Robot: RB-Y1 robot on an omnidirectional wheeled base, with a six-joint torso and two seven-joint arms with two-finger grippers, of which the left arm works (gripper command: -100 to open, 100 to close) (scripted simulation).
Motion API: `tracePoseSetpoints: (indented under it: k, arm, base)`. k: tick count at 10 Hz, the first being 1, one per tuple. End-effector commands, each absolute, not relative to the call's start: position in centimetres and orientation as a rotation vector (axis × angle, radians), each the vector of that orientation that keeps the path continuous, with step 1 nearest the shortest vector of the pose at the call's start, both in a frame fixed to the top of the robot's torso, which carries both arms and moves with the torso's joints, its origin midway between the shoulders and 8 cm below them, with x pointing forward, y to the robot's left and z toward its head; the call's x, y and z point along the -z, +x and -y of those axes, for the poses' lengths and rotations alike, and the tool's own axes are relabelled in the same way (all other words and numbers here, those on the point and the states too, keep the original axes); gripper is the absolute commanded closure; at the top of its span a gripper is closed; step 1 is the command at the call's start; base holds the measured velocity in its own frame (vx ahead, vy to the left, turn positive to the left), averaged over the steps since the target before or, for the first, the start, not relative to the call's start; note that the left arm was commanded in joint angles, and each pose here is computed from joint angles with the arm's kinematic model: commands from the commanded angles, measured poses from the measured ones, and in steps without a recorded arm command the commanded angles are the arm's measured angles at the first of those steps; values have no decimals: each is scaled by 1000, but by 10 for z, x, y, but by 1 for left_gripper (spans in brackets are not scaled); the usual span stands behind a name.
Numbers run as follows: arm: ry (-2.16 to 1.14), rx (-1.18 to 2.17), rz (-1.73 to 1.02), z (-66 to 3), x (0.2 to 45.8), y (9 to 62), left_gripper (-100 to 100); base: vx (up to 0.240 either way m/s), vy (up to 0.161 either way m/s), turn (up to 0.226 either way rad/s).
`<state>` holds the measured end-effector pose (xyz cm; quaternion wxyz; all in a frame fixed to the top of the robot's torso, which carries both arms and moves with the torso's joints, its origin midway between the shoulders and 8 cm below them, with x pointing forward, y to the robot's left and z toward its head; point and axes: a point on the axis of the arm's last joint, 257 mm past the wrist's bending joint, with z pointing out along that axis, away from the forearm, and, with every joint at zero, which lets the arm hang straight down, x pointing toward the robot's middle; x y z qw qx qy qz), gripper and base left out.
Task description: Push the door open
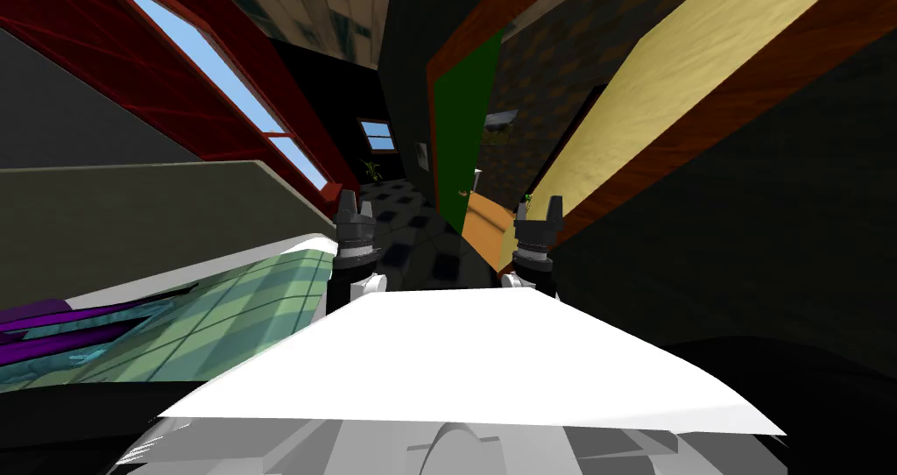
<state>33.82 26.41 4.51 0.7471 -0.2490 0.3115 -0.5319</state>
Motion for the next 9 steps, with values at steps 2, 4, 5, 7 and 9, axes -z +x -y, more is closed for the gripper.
tracePoseSetpoints:
  k: [2,4,5,7,9]
  arm:
    - [-559,1188,-706,-259,-30,349,-100]
    - [-574,1209,-727,-254,-17,358,-100]
    - [-578,1214,-732,-252,-13,361,-100]
    - [-590,1230,-749,-248,-2,368,-100]
    - [-604,1247,-767,-243,10,376,-100]
  base:
    - [148,-5,-88]
    - [145,30,-81]
    - [141,44,-71]
    - [116,25,-78]
    - [123,25,-71]
